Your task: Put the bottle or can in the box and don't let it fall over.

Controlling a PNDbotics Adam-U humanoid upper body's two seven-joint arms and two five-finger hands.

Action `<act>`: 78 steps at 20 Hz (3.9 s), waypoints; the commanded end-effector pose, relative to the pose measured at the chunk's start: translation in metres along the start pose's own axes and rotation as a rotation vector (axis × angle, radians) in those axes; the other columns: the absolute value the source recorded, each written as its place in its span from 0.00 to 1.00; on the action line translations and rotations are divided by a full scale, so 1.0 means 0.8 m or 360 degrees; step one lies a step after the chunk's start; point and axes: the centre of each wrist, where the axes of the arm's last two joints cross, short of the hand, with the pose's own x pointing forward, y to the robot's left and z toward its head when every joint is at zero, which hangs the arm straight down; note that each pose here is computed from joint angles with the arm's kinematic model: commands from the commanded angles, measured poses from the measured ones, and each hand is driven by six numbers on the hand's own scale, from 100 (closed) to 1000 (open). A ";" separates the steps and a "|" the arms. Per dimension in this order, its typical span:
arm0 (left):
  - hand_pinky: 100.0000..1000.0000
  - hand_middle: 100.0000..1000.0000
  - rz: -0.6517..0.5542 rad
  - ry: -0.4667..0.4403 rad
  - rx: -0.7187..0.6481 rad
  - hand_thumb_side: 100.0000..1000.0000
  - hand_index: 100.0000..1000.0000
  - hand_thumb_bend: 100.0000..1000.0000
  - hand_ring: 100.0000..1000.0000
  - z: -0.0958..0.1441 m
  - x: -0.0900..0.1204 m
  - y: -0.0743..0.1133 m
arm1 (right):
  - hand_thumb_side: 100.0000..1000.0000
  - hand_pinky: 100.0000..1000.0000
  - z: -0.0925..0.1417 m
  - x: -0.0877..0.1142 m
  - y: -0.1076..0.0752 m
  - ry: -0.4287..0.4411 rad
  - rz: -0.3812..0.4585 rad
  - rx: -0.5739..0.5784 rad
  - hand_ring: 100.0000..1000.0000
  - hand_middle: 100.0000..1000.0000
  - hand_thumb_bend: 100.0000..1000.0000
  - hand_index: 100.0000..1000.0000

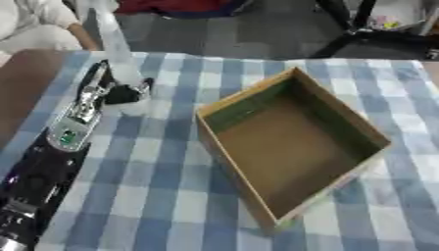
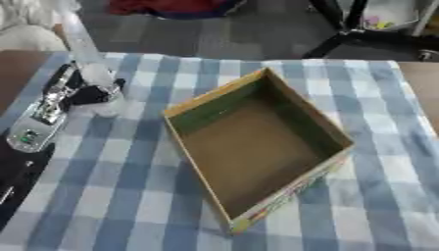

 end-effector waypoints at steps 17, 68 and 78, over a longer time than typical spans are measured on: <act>0.91 0.57 0.0018 -0.0059 0.0061 0.00 0.07 0.15 0.52 -0.004 0.016 0.016 | 0.76 0.81 -0.001 0.006 -0.007 -0.0014 0.0020 -0.0009 0.89 1.00 0.00 0.84; 0.90 0.56 0.0325 -0.0776 -0.0406 0.00 0.05 0.25 0.49 0.038 0.228 -0.111 | 0.72 0.81 0.002 0.007 -0.017 0.0003 0.0021 0.0016 0.89 1.00 0.00 0.84; 0.90 0.56 0.0353 -0.0827 -0.0572 0.00 0.05 0.24 0.49 0.063 0.236 -0.165 | 0.72 0.81 0.002 0.007 -0.016 -0.0003 0.0009 0.0005 0.89 1.00 0.00 0.84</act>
